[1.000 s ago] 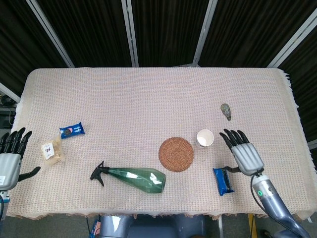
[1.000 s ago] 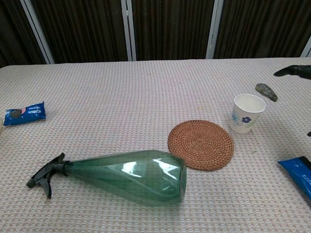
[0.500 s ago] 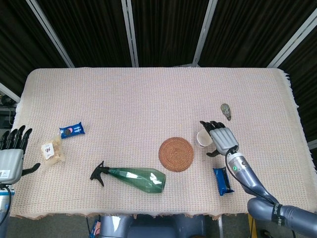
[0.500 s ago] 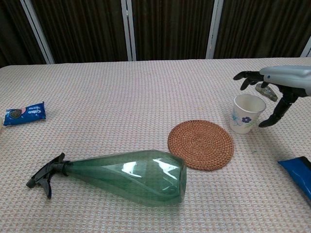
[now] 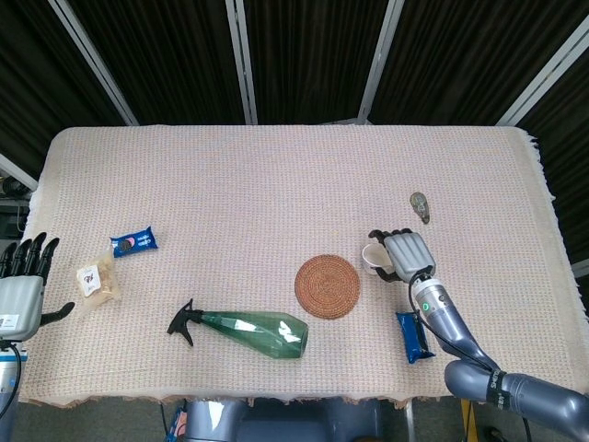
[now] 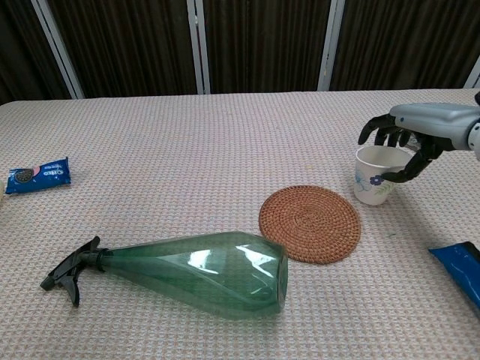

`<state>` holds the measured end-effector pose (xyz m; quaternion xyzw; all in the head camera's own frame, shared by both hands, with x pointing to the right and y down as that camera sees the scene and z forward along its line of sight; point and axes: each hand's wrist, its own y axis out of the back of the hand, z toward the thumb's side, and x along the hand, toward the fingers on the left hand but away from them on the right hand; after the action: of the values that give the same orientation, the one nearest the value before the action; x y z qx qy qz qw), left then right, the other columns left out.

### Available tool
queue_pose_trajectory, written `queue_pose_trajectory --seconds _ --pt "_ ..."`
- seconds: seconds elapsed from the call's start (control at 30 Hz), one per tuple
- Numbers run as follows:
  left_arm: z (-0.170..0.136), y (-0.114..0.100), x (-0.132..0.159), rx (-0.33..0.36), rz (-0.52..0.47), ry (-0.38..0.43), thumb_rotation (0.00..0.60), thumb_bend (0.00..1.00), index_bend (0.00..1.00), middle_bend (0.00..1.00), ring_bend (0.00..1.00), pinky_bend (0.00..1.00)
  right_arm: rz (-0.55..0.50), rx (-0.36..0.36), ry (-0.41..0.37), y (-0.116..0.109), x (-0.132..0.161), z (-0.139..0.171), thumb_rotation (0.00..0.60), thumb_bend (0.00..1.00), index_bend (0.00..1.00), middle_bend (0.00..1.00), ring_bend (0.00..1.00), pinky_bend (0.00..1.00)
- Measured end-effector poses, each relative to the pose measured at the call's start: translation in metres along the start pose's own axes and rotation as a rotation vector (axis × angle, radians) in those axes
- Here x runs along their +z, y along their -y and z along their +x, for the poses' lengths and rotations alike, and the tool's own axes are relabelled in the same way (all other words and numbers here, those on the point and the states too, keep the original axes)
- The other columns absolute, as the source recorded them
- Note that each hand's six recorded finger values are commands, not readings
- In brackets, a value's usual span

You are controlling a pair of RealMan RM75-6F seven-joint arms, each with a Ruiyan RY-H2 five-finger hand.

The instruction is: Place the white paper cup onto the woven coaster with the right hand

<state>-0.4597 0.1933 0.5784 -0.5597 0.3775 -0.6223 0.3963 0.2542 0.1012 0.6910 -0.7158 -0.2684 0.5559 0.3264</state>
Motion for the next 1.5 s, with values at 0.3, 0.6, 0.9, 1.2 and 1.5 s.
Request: queue_pose_trajectory --seconds 0.3,0.6,0.9,1.2,1.5 --pt "-0.001 -0.002 0.001 0.001 -0.009 0.008 0.600 0.00 0.00 0.00 0.00 0.00 -0.013 -0.062 -0.115 -0.023 0.036 0.015 0.600 0.25 0.25 0.37 0.32 0.28" --pt "-0.002 -0.003 0.001 0.001 -0.016 0.014 0.600 0.00 0.00 0.00 0.00 0.00 0.032 -0.055 -0.270 -0.025 0.087 0.033 0.600 0.25 0.25 0.37 0.31 0.28" --pt "-0.002 -0.004 -0.001 0.000 -0.020 0.013 0.600 0.00 0.00 0.00 0.00 0.00 0.070 -0.029 -0.279 -0.006 0.105 0.027 0.600 0.25 0.25 0.37 0.31 0.28" --pt "-0.002 -0.005 -0.002 0.001 -0.021 0.013 0.600 0.00 0.00 0.00 0.00 0.00 0.090 -0.003 -0.251 0.008 0.101 0.024 0.600 0.02 0.03 0.17 0.17 0.26" --pt "-0.002 -0.004 -0.001 -0.002 -0.020 0.010 0.600 0.00 0.00 0.00 0.00 0.00 0.117 -0.037 -0.281 -0.005 0.104 0.034 0.600 0.00 0.00 0.03 0.05 0.16"
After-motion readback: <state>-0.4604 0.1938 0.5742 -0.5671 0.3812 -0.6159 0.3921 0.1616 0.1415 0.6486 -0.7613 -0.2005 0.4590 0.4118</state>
